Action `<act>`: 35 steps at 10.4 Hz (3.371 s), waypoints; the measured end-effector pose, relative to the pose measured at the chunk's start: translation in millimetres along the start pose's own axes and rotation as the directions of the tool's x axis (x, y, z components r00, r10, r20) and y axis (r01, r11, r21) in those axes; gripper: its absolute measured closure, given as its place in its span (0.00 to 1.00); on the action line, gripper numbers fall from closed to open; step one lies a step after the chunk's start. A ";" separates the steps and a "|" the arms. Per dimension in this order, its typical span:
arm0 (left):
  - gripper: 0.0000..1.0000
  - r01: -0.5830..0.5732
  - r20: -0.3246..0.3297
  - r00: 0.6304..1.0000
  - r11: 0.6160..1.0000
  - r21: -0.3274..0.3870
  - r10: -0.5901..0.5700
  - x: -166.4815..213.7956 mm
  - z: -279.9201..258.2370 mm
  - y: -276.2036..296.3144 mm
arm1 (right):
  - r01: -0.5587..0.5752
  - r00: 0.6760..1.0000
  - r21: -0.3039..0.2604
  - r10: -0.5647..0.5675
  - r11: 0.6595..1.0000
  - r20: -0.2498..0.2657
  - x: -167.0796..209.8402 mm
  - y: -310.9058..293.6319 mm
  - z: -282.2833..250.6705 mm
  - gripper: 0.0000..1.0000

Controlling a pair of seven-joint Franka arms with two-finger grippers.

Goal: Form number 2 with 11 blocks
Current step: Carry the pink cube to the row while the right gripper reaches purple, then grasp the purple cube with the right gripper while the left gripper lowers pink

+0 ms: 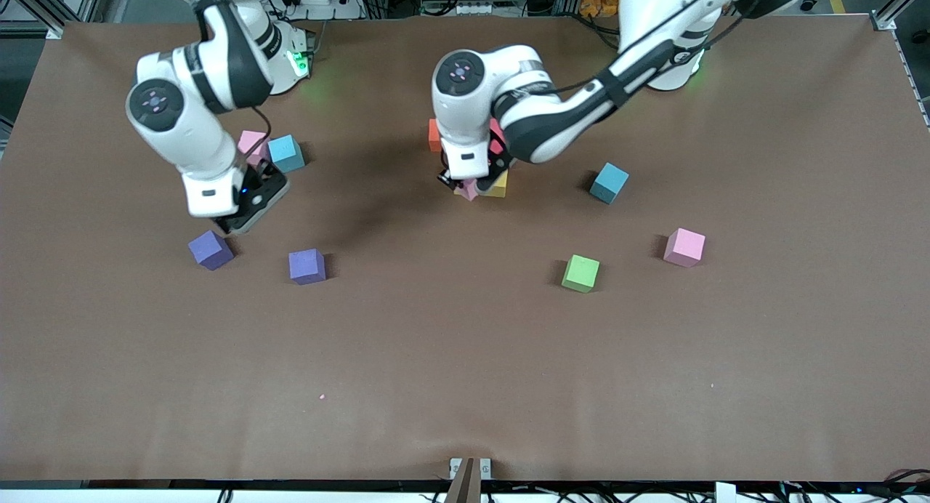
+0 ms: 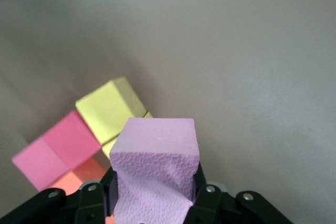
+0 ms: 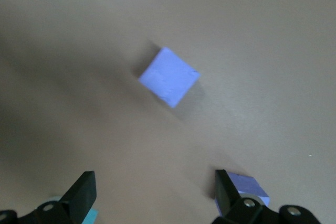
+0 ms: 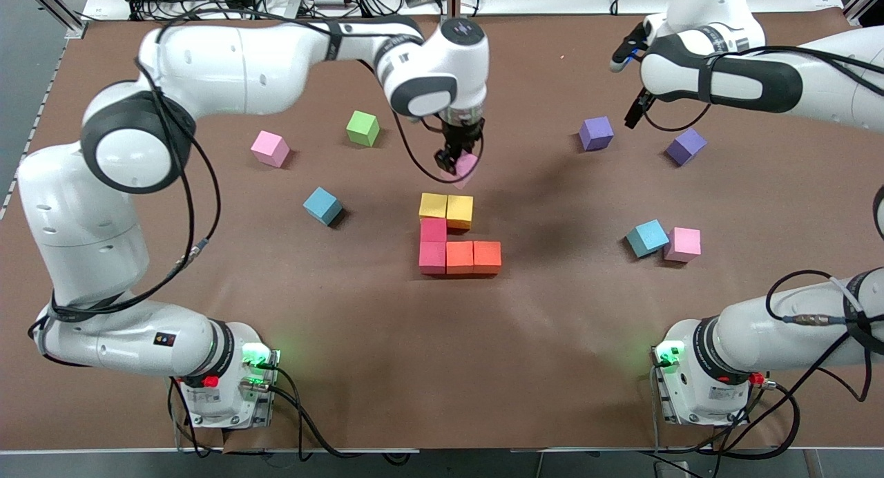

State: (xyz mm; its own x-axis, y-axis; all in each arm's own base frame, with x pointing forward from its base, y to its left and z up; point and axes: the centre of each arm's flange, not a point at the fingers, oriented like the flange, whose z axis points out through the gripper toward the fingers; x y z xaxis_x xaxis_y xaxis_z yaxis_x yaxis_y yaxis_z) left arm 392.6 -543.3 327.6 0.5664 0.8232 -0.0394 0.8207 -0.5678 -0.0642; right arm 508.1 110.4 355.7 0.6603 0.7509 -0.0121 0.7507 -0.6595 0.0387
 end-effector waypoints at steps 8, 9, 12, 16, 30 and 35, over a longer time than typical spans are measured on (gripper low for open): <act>0.44 0.259 0.070 0.963 0.966 0.016 -0.260 -64.0 29.5 -9.0 | -0.166 0.983 0.017 0.166 0.986 -0.076 16.3 35.9 69.8 0.00; 0.44 0.283 0.074 0.956 0.959 0.001 -0.282 -65.3 36.4 -6.3 | -0.170 0.982 0.020 0.171 0.985 -0.078 21.0 40.0 72.2 0.00; 0.44 0.396 0.112 0.914 0.917 -0.035 -0.391 -71.2 48.2 0.4 | -0.198 0.978 0.049 0.201 0.979 -0.058 28.3 50.2 97.5 0.00; 0.44 0.457 0.144 0.882 0.889 -0.027 -0.449 -71.4 57.5 4.4 | -0.257 0.965 0.071 0.260 0.964 -0.029 27.1 48.8 113.8 0.00; 0.44 0.485 0.165 0.861 0.874 0.018 -0.481 -64.6 119.9 -11.6 | -0.418 0.907 0.114 0.420 0.901 0.000 56.0 9.8 124.1 0.00; 0.44 0.504 0.163 0.851 0.863 0.013 -0.499 -52.0 118.8 -5.8 | -0.448 0.892 0.106 0.452 0.888 -0.016 61.8 13.7 138.7 0.00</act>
State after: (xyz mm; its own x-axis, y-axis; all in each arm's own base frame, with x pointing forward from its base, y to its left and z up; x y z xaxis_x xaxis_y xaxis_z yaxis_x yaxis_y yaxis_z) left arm 349.4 -582.3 211.6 0.0599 0.9846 -0.1641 0.9932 -0.0752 -0.0884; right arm 562.2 143.0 216.8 0.9279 0.3721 0.0228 0.3728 -0.9255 -0.0665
